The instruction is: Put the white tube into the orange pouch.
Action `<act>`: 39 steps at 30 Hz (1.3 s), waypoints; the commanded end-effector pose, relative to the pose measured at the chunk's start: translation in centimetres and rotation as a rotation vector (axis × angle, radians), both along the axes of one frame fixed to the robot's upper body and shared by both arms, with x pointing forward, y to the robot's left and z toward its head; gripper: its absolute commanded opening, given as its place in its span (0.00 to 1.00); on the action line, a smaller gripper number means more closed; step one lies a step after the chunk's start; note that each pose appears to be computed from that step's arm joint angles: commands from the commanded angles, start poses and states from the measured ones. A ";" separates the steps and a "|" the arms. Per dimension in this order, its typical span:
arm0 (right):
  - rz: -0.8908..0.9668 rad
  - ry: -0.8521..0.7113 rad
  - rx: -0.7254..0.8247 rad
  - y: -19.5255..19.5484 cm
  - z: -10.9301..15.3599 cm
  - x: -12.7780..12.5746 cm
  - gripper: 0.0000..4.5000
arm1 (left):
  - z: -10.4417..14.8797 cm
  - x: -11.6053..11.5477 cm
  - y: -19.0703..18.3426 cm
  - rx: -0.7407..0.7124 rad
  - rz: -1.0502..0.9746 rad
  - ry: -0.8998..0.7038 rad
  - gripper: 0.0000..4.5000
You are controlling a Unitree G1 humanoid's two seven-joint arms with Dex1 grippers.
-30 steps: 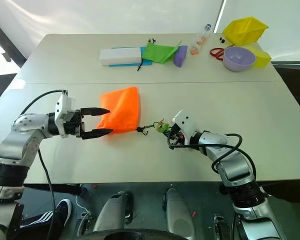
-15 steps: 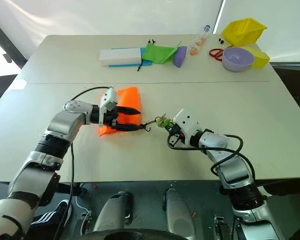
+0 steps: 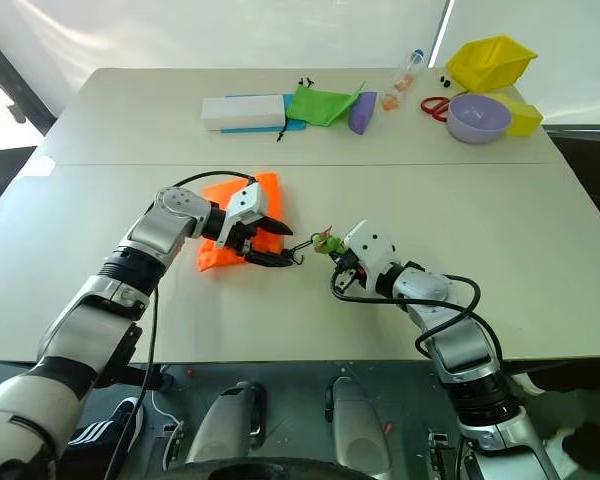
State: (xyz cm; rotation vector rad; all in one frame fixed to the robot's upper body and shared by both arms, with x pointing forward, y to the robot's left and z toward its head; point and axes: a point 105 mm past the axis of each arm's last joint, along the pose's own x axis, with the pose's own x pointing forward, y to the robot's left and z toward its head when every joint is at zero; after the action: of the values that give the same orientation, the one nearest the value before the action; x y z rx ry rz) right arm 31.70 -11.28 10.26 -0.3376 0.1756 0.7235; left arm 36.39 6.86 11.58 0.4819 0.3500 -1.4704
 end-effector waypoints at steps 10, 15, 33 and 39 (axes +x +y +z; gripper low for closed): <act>0.027 -0.065 0.019 0.8 1.6 0.0 0.00 | 0.1 -0.2 -0.2 0.033 -0.008 -0.020 0.43; 0.035 -0.067 0.018 0.9 1.7 0.0 0.00 | 0.5 -0.1 -0.2 0.004 0.014 0.000 0.43; 0.034 -0.072 0.012 1.0 1.7 0.1 0.00 | -0.1 -0.2 -0.8 0.014 0.028 -0.006 0.25; 0.035 -0.072 0.014 1.0 1.7 0.1 0.00 | 0.0 -0.6 -0.8 0.012 0.006 0.007 0.25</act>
State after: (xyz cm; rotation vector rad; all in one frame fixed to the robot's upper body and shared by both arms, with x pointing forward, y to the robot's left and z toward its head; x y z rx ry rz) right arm 31.73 -10.73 10.48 -0.3471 0.1581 0.7383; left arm 35.79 6.26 10.57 0.4659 0.4058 -1.4577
